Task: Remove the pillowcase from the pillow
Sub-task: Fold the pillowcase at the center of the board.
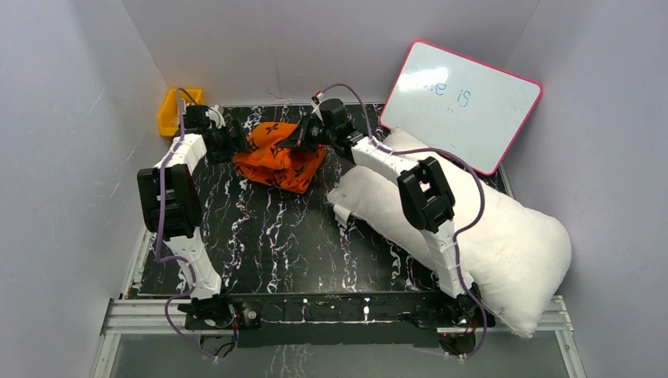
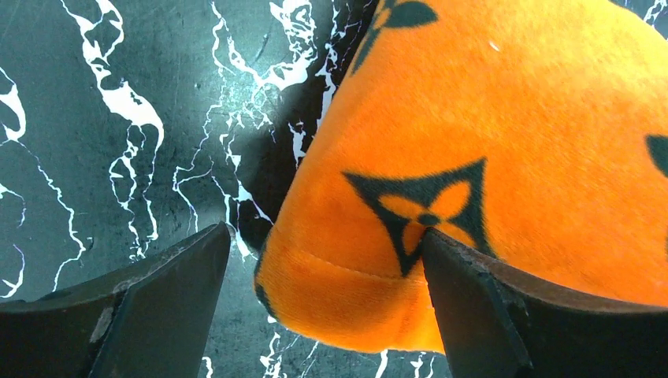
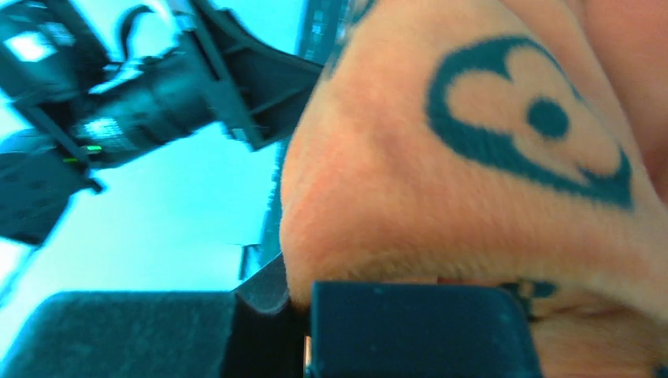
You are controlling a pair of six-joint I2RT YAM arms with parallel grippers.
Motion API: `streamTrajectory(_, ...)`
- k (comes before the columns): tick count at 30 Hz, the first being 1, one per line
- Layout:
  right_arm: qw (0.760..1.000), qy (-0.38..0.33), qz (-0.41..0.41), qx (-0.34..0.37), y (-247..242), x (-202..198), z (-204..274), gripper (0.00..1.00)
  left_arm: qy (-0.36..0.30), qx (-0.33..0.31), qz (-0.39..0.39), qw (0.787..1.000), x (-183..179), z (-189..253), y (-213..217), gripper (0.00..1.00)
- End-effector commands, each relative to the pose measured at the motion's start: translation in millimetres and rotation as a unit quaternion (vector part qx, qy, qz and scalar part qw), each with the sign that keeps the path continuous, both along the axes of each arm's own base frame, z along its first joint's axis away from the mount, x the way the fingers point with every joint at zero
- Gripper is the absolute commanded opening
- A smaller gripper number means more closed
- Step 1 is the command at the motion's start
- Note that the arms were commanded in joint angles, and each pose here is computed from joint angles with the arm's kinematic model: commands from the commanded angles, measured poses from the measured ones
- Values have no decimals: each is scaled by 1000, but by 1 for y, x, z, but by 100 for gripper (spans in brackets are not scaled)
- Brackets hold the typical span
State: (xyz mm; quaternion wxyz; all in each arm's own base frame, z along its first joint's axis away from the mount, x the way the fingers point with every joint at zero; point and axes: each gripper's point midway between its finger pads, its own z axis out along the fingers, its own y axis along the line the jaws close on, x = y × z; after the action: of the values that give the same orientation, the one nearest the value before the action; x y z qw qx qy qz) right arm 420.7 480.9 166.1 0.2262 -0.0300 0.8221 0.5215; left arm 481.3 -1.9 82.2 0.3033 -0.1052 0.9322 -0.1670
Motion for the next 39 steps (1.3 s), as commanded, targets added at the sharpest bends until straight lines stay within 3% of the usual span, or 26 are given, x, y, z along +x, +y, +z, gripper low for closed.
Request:
streamTrajectory(1,991,-22,12,131,6,-16,108,0,-22,0,4,1000,4,13,5,90)
streamTrajectory(6,988,31,-11,149,-2,-26,102,0,-29,2,-1,1000,5,20,8,90)
streamTrajectory(12,995,46,-41,79,-32,-47,46,1,-34,-8,-18,999,5,24,3,90)
streamTrajectory(16,999,48,-16,9,-50,-66,0,49,-36,-5,-29,999,4,29,2,90)
streamTrajectory(22,996,-33,-2,-88,-78,-63,7,74,-56,-5,-56,997,3,49,-2,91)
streamTrajectory(28,984,-137,-10,-115,-107,-51,78,77,-133,-62,-153,977,-1,99,-42,91)
streamTrajectory(33,982,-184,-14,-41,-88,-39,135,73,-185,-86,-176,963,8,132,-66,91)
streamTrajectory(39,988,-139,8,61,-30,-2,111,70,-187,-196,-158,950,21,136,-91,89)
